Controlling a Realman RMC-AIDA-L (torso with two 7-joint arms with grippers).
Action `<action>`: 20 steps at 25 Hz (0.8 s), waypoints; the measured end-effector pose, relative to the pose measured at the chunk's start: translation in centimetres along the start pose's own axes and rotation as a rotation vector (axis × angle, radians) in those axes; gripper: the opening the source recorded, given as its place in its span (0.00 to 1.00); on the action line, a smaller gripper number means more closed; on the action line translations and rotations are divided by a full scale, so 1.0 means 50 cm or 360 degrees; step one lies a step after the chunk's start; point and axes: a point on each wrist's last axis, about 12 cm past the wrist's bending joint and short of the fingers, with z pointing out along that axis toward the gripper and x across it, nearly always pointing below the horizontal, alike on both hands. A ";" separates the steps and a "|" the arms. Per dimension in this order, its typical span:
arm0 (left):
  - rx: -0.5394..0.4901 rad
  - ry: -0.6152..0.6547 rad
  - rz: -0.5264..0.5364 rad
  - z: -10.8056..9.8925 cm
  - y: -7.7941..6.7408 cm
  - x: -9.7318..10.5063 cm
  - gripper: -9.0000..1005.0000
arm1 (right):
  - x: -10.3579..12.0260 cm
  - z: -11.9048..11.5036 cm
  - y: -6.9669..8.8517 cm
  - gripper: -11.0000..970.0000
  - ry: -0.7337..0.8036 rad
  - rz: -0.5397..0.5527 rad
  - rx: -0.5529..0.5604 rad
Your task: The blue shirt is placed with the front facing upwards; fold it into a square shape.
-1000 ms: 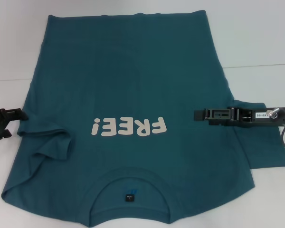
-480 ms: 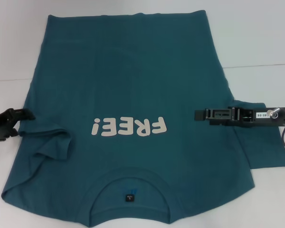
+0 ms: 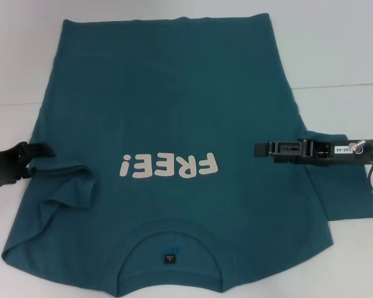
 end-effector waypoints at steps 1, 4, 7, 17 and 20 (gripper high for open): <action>0.0008 -0.0001 0.0000 0.001 -0.003 0.000 0.76 | 0.000 0.000 0.000 0.94 0.0001 -0.0001 0.0000; 0.0036 -0.0004 0.0000 0.005 -0.014 0.000 0.76 | 0.000 0.001 0.000 0.94 0.0002 -0.0002 0.0001; 0.0075 -0.0014 0.0001 0.008 -0.024 0.000 0.76 | 0.000 0.000 0.000 0.94 0.0000 -0.0001 0.0003; 0.0114 -0.0028 0.0003 0.010 -0.036 -0.003 0.76 | 0.004 0.002 -0.004 0.94 -0.0001 0.0013 0.0011; 0.0175 -0.0049 -0.0015 0.014 -0.050 -0.002 0.76 | 0.004 0.003 -0.005 0.94 0.0000 0.0013 0.0019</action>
